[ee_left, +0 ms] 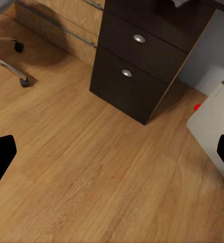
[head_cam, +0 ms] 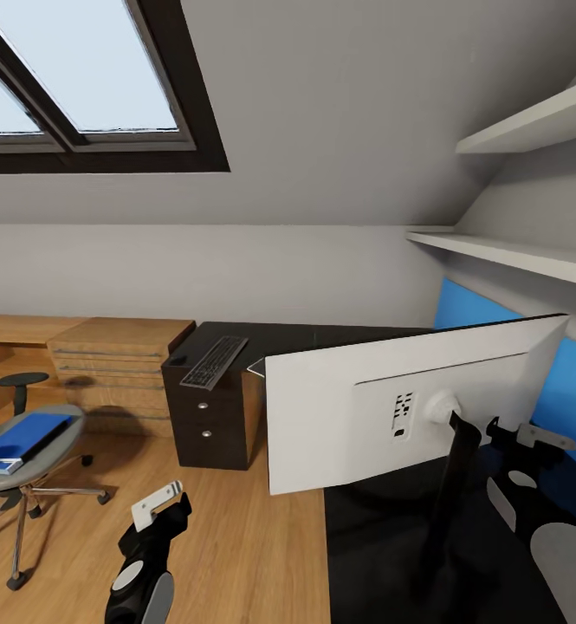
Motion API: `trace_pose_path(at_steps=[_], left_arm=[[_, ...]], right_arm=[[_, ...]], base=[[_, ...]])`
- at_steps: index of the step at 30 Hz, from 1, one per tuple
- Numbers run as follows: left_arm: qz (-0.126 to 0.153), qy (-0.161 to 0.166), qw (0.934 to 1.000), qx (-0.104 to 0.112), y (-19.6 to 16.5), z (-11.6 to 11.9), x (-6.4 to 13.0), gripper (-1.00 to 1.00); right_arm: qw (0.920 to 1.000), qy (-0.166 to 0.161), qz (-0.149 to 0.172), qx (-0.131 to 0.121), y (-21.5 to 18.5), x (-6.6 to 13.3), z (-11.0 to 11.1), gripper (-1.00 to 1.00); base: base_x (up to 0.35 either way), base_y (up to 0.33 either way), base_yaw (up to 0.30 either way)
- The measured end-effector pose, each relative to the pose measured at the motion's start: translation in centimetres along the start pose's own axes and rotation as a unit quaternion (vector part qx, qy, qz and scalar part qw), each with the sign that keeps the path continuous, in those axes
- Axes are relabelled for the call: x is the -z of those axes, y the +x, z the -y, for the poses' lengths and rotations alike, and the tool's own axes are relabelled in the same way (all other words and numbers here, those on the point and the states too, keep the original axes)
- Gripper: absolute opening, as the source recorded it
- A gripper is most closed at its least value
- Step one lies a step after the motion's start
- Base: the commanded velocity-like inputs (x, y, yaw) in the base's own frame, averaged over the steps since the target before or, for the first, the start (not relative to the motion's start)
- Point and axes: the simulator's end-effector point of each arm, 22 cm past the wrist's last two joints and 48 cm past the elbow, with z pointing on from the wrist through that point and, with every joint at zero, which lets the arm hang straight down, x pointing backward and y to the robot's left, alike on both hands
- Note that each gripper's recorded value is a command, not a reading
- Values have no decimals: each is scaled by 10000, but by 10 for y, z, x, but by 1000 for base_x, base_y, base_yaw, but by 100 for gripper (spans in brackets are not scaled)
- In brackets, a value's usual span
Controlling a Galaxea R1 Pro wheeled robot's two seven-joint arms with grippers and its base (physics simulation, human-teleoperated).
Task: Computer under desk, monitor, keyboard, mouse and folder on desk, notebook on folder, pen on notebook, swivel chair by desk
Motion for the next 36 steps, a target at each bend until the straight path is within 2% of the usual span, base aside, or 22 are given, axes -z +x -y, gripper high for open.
trace_pose_path(at_steps=[12,23,36], left_arm=[[15,50,10000,-43,-1,4,1,100],[8,54,10000,-41,0,5,1,100],[10,37,10000,-38,-1,3,1,100]], right_arm=[[10000,-3,22,-20,-1,0,-2,100],[10000,-27,19,-7,-1,1,-4,100],[10000,-37,16,-2,-1,1,-4,100]], base=[[0,-8,0],[0,-236,0],[0,-24,0]])
